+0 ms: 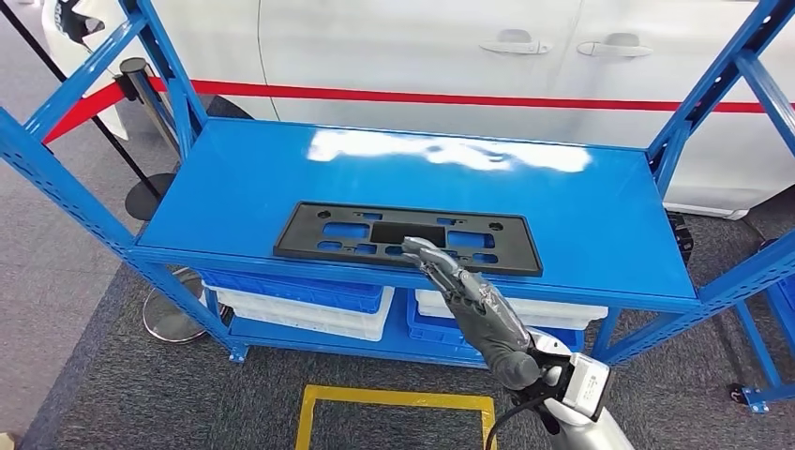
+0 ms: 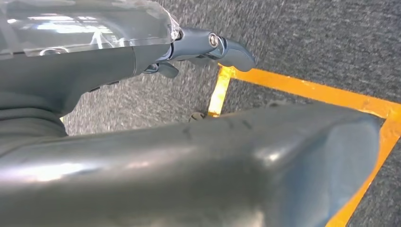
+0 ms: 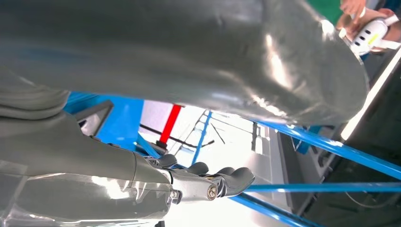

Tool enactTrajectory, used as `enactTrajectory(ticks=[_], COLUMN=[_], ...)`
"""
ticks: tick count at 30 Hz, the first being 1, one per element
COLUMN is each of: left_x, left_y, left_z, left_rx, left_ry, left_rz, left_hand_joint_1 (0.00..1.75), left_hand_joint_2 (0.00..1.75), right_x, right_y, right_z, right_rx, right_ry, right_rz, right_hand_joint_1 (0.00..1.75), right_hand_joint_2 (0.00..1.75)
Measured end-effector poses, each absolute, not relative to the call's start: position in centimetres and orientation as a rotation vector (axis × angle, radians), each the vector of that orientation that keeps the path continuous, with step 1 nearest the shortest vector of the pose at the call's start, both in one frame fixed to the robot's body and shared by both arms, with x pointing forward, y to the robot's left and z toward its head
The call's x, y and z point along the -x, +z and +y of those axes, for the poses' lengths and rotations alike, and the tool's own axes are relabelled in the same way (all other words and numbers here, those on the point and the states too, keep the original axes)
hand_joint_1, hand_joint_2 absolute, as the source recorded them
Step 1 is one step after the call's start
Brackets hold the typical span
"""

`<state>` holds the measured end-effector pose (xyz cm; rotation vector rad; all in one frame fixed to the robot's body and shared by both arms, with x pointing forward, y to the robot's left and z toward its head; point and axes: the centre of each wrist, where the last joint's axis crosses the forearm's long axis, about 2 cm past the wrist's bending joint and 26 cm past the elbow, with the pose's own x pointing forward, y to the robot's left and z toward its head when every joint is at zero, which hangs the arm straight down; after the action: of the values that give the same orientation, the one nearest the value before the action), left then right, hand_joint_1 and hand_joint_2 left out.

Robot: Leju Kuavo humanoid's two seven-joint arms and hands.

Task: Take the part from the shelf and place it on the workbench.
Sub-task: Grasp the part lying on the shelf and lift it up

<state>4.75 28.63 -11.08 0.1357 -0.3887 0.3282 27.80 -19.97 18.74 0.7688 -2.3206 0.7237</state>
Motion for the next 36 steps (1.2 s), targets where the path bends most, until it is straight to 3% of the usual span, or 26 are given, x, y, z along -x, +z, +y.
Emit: enactTrajectory(ticks=[26, 30, 36], left_x=[-4.9, -4.7, -4.7], left_y=[-11.1, -11.1, -11.1], left_z=[28.3, 28.2, 28.1], left_rx=[-0.129, -0.128, -0.133], left_ry=[0.316, 0.313, 0.299], left_rz=[-0.398, -0.396, -0.398], left_hand_joint_1=[0.0, 0.0, 0.0], left_hand_joint_2=[0.0, 0.0, 0.0], right_x=[-31.5, -32.0, -33.2], right_y=[18.6, 18.1, 18.1], right_z=[-15.0, -13.8, -11.8], right_rx=[-0.762, -0.717, -0.546], right_ry=[0.851, 0.876, 0.918], right_rz=[-2.211, -2.195, -2.212], right_hand_joint_1=[0.0, 0.0, 0.0], right_hand_joint_2=[0.0, 1.75, 1.75])
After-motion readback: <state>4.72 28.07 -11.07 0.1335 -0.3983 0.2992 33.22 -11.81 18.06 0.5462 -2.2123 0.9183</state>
